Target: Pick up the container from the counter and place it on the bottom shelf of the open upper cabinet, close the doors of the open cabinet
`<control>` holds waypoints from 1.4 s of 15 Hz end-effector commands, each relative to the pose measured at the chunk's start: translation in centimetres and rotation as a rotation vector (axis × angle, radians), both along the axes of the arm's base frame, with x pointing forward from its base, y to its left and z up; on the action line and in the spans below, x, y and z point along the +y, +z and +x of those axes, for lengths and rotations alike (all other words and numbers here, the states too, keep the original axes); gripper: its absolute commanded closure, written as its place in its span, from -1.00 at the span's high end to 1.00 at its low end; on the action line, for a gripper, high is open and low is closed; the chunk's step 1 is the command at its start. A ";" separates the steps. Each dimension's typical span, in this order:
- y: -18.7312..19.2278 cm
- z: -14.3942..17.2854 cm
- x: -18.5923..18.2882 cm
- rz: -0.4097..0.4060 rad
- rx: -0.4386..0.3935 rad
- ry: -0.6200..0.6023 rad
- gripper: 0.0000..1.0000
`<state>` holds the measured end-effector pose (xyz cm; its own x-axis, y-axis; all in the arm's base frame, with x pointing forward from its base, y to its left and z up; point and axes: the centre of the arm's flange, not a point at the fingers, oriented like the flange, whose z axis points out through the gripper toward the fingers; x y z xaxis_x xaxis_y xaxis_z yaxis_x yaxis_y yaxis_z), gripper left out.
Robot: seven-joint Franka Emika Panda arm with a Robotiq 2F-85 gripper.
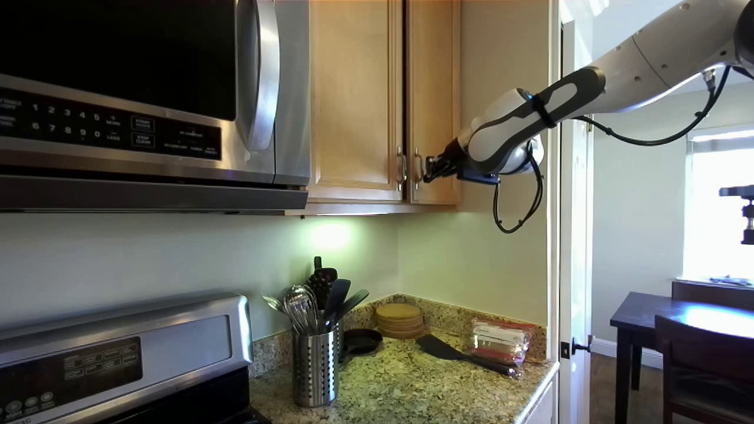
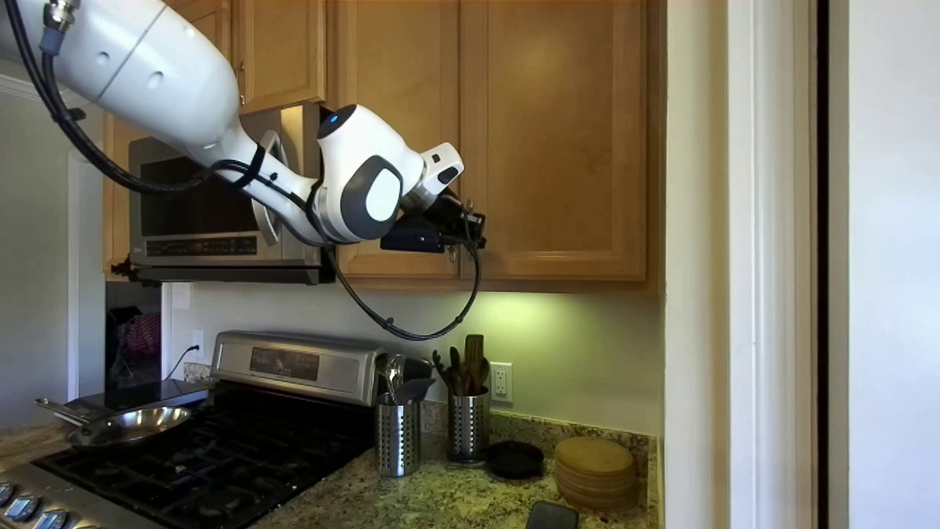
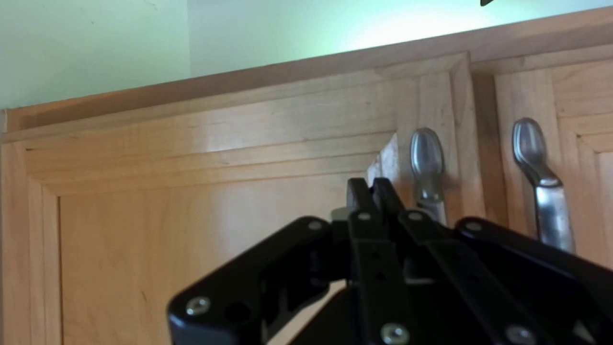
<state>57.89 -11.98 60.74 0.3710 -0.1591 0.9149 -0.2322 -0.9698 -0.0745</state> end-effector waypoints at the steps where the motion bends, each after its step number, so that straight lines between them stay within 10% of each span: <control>1: -0.3 1.5 0.7 0.005 -0.041 -0.005 -0.83; 10: -1.3 -1.7 -1.3 -0.027 0.044 0.008 -0.85; 12: -2.0 -2.4 -0.2 -0.004 0.156 0.088 -0.35; 21: -4.3 -6.0 3.5 -0.004 0.632 0.281 0.70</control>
<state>54.51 -7.56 56.22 0.7945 -0.0285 0.6066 -0.0047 -0.9992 -0.0407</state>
